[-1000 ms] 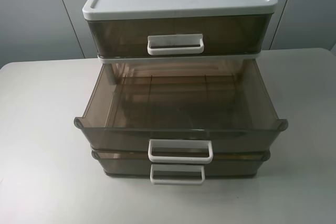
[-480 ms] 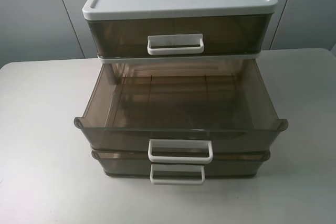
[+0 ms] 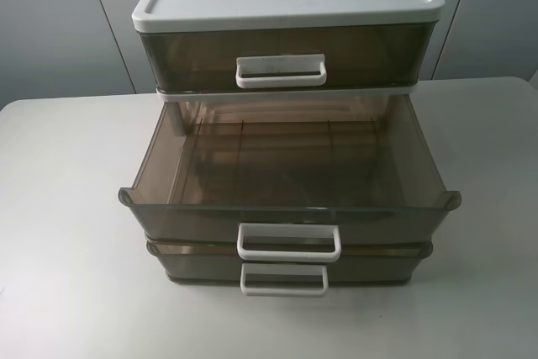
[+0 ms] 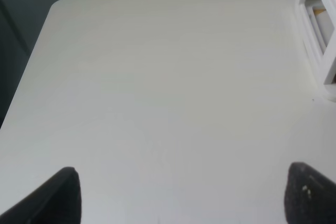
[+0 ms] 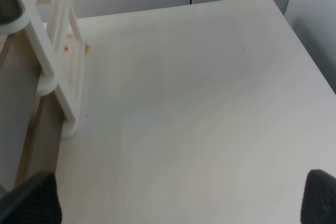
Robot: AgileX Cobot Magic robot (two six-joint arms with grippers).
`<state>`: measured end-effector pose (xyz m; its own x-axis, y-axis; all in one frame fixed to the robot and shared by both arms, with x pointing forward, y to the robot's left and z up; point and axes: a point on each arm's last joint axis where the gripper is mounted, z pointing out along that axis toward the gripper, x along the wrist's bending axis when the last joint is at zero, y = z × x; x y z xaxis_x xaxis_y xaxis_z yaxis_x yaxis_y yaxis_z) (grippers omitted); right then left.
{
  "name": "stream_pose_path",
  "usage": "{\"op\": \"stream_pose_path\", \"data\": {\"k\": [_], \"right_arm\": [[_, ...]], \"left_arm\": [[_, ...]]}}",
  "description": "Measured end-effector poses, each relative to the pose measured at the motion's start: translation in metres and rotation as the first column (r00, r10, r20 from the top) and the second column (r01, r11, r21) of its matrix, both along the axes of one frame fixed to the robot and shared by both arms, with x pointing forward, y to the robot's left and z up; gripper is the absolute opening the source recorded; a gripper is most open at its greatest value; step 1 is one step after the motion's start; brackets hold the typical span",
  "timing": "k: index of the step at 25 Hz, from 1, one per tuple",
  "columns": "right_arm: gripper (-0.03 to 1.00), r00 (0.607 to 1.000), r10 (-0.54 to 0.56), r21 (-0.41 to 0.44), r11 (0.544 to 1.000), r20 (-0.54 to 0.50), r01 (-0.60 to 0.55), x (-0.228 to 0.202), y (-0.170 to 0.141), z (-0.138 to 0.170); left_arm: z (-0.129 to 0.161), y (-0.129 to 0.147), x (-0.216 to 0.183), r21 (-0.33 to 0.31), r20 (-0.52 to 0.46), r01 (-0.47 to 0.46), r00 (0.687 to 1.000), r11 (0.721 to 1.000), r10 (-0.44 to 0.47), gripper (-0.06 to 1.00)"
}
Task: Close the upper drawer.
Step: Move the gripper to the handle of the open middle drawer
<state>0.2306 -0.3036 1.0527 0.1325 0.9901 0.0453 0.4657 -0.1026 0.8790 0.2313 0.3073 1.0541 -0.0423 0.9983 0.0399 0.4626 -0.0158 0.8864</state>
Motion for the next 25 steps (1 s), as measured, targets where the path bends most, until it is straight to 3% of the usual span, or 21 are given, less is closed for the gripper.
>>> {"op": "stream_pose_path", "data": {"k": [9, 17, 21, 25], "right_arm": [[0.69, 1.0, 0.007, 0.021, 1.0, -0.011, -0.007, 0.001, 0.001, 0.003], [0.69, 0.995, 0.071, 0.106, 0.992, -0.074, -0.063, 0.043, 0.008, 0.077], [0.69, 0.974, 0.21, 0.111, 0.973, -0.081, -0.201, 0.073, 0.018, 0.092], [0.69, 0.921, 0.371, 0.067, 0.928, -0.121, -0.366, 0.1, 0.028, 0.089]], "left_arm": [[0.0, 0.0, 0.0, 0.0, 0.0, 0.0, 1.0, 1.0, 0.0, 0.74], [0.0, 0.0, 0.0, 0.0, 0.0, 0.0, 1.0, 1.0, 0.0, 0.74], [0.0, 0.0, 0.0, 0.0, 0.0, 0.0, 1.0, 1.0, 0.0, 0.74], [0.0, 0.0, 0.0, 0.0, 0.0, 0.0, 1.0, 1.0, 0.0, 0.74]]}}
